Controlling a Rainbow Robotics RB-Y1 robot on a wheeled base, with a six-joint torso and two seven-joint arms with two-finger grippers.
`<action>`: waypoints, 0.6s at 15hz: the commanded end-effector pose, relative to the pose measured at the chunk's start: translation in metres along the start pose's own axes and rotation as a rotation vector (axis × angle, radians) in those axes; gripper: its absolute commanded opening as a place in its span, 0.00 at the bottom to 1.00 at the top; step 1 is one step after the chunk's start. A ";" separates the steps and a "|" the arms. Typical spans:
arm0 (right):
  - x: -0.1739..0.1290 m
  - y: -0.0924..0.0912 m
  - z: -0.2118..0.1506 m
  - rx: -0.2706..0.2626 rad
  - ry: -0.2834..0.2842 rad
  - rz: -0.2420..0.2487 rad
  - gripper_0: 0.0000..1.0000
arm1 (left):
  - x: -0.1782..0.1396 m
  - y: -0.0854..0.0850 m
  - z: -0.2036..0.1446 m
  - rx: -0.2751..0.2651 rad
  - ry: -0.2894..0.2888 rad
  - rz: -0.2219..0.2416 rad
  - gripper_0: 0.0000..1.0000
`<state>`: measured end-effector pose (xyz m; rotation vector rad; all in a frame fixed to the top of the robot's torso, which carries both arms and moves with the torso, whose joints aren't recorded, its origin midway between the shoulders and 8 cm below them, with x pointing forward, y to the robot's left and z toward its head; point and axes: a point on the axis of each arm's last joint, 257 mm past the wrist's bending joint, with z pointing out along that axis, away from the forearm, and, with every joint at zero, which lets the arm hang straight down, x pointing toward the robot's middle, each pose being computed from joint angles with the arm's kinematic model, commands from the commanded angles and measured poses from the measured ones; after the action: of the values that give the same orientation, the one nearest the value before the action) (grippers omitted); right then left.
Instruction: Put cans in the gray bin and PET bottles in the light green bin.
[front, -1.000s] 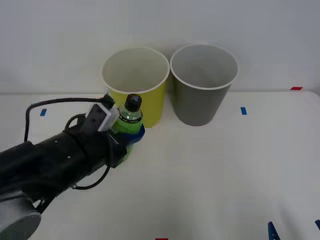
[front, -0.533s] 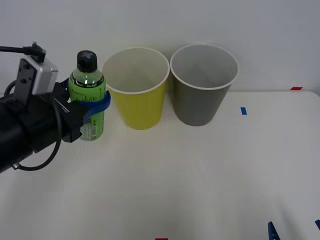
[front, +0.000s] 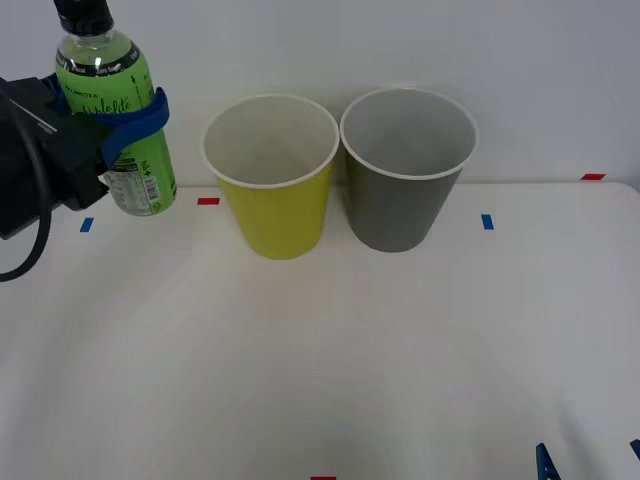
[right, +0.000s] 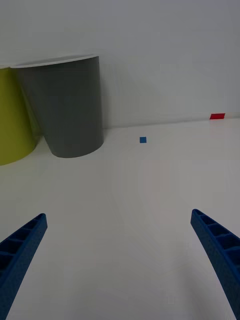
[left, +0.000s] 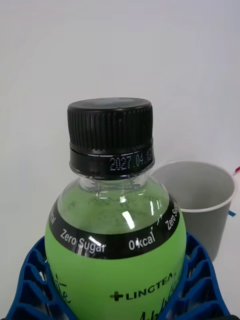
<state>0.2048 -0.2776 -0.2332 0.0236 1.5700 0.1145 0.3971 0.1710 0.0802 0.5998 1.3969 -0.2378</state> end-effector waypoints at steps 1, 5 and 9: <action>0.000 0.000 0.000 0.000 0.000 0.000 1.00 | -0.016 0.020 0.008 -0.008 0.013 -0.092 0.00; 0.000 0.000 0.000 0.000 0.000 0.000 1.00 | -0.028 0.044 0.037 0.019 0.022 -0.131 0.00; 0.000 0.000 0.000 0.000 0.000 0.000 1.00 | -0.038 0.048 0.058 -0.011 0.034 -0.081 0.00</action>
<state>0.2048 -0.2776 -0.2332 0.0236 1.5700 0.1145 0.4603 0.1781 0.1293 0.5342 1.4569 -0.3061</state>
